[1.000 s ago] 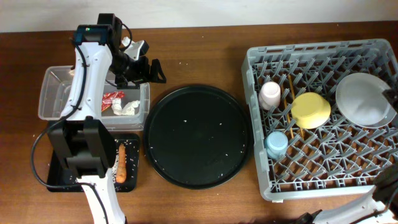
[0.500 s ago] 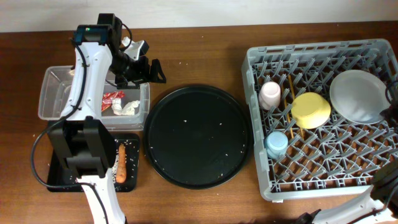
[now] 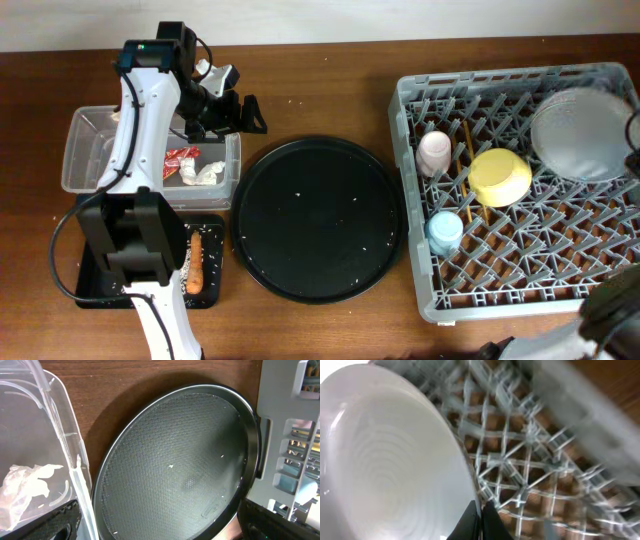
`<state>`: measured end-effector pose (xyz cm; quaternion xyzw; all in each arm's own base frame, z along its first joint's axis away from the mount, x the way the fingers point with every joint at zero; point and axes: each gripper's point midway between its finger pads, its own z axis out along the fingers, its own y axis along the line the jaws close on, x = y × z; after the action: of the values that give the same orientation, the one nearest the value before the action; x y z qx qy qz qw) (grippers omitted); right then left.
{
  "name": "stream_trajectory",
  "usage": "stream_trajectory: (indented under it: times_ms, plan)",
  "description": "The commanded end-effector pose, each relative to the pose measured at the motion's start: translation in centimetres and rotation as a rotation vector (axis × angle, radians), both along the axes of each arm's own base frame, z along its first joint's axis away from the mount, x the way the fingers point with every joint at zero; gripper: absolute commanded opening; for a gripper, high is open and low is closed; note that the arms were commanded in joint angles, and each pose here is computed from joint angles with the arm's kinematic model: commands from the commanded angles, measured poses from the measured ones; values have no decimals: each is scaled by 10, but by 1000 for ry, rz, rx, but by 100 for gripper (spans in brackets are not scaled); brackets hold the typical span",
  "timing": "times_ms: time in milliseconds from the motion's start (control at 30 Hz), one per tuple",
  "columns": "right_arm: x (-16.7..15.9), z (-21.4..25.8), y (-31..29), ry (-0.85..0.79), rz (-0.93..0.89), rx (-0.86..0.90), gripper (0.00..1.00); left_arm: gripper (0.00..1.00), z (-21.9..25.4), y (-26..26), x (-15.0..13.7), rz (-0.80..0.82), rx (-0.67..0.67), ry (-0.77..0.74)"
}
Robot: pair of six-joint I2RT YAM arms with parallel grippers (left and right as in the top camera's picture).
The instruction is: Sort waste into correct bins and load items into the dishwasher rack
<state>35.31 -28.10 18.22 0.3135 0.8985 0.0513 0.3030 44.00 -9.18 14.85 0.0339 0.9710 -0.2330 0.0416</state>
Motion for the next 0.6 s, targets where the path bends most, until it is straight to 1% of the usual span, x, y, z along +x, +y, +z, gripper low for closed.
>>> stream_trajectory:
  times_ms: [0, 33, 67, 100, 133, 167, 200, 267, 300, 400, 467, 567]
  plan:
    - [3, 70, 14, 127, -28, -453, 4, 99, 20, 0, 1, 7, -5, -48]
    - [8, 78, 23, 209, -9, -594, 4, 99, 20, 0, 1, 7, -5, -48]
    - [15, 84, 37, 297, 63, -737, 4, 99, 20, 0, 1, 7, -5, -48]
    - [21, 89, 46, 339, 116, -819, 4, 99, 20, 0, 1, 7, -5, -48]
    - [25, 101, 52, 380, 126, -925, 4, 99, 20, 0, 1, 7, -5, -48]
    - [32, 114, 58, 404, 141, -1017, 4, 99, 20, 0, 1, 7, -5, -48]
    - [46, 125, 72, 393, 199, -1096, 4, 99, 20, 0, 1, 7, -5, -48]
    - [62, 134, 89, 370, 283, -1167, 4, 99, 20, 0, 1, 7, -5, -48]
    - [65, 133, 97, 386, 337, -1192, 4, 99, 20, 0, 1, 7, -5, -48]
    - [68, 123, 97, 413, 369, -1198, 4, 99, 20, 0, 1, 7, -5, -48]
    - [83, 119, 96, 451, 453, -1266, 4, 99, 20, 0, 1, 7, -5, -47]
    - [85, 114, 91, 472, 460, -1271, 4, 99, 20, 0, 1, 7, -5, -48]
